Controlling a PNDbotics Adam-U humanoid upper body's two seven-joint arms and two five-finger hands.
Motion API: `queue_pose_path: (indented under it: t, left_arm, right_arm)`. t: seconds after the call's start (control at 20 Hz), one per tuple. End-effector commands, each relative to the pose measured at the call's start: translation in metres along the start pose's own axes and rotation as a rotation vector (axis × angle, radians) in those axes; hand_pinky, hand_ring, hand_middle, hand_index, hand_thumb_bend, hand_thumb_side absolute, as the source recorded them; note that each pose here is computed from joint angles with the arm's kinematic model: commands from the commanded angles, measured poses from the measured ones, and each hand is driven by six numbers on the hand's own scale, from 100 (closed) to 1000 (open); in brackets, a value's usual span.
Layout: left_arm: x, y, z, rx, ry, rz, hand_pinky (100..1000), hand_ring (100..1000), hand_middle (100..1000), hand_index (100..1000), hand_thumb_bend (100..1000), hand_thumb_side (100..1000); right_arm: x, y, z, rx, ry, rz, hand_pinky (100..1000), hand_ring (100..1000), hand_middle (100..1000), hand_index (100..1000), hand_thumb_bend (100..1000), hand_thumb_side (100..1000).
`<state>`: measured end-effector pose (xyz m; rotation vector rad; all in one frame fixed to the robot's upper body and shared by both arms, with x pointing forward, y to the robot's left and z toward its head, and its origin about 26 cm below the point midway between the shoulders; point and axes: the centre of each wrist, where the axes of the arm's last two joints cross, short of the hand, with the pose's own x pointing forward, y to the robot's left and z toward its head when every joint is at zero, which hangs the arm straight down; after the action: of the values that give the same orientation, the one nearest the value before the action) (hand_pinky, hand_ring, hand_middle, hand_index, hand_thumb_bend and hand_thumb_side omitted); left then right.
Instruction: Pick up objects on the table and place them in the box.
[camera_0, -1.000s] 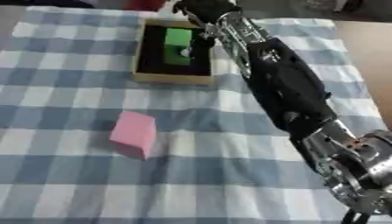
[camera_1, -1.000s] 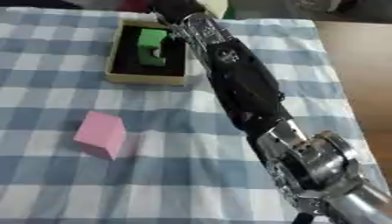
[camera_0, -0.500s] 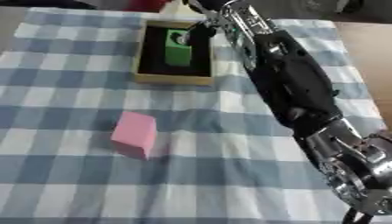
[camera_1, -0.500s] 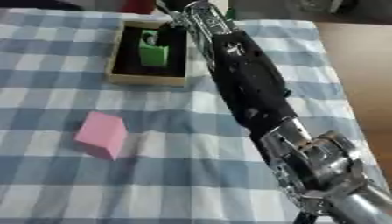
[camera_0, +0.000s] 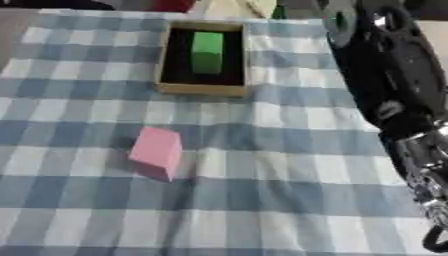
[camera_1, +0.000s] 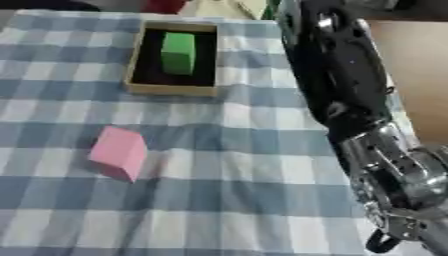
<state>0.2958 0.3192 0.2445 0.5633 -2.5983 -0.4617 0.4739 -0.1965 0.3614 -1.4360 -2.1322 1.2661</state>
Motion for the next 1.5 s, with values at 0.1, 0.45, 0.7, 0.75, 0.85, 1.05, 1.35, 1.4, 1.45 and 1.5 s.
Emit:
queue_pose_path:
  t: [0.1, 0.45, 0.7, 0.75, 0.85, 1.05, 1.35, 1.4, 1.45, 1.5]
  left_arm:
    - [0.012, -0.002, -0.014, -0.221, -0.027, -0.113, 635, 592, 675, 838, 100, 893]
    - [0.014, -0.013, -0.019, -0.56, 0.009, -0.294, 661, 647, 710, 863, 202, 877]
    - [0.02, -0.019, -0.015, -0.78, 0.037, -0.43, 681, 709, 751, 898, 406, 850]
    - [0.021, -0.019, -0.015, -0.82, 0.038, -0.46, 688, 724, 761, 908, 447, 846]
    - [0.022, -0.018, -0.013, -0.89, 0.037, -0.511, 694, 735, 766, 912, 498, 842]
    - [0.022, -0.024, -0.009, -0.981, 0.036, -0.561, 707, 755, 769, 926, 594, 787]
    - [0.026, -0.04, -0.012, -1.039, 0.034, -0.614, 708, 761, 762, 921, 536, 711]
    - [0.027, -0.044, -0.013, -1.049, 0.033, -0.62, 711, 766, 764, 923, 507, 692]
    - [0.026, -0.047, -0.014, -1.06, 0.033, -0.624, 711, 768, 765, 924, 508, 691]
    - [0.026, -0.05, -0.016, -1.071, 0.032, -0.629, 718, 780, 770, 929, 529, 691]
  right_arm:
    - [-0.027, -0.039, 0.018, -0.168, 0.033, 0.037, 784, 782, 564, 793, 344, 641]
    - [-0.028, -0.052, 0.046, -0.352, 0.093, 0.001, 783, 779, 557, 779, 347, 648]
    - [-0.013, -0.059, 0.058, -0.465, 0.102, -0.041, 786, 779, 556, 780, 333, 655]
    - [-0.009, -0.06, 0.06, -0.488, 0.102, -0.051, 787, 779, 556, 780, 327, 658]
    - [0.0, -0.064, 0.064, -0.533, 0.102, -0.073, 788, 779, 554, 779, 323, 660]
    - [0.015, -0.074, 0.071, -0.57, 0.105, -0.123, 788, 776, 551, 778, 318, 664]
    - [0.027, -0.09, 0.083, -0.565, 0.116, -0.196, 789, 773, 548, 777, 310, 671]
    - [0.027, -0.092, 0.084, -0.561, 0.119, -0.21, 789, 772, 546, 774, 309, 674]
    - [0.027, -0.092, 0.086, -0.555, 0.12, -0.224, 789, 771, 545, 774, 309, 674]
    - [0.026, -0.093, 0.087, -0.551, 0.121, -0.238, 789, 770, 543, 771, 307, 676]
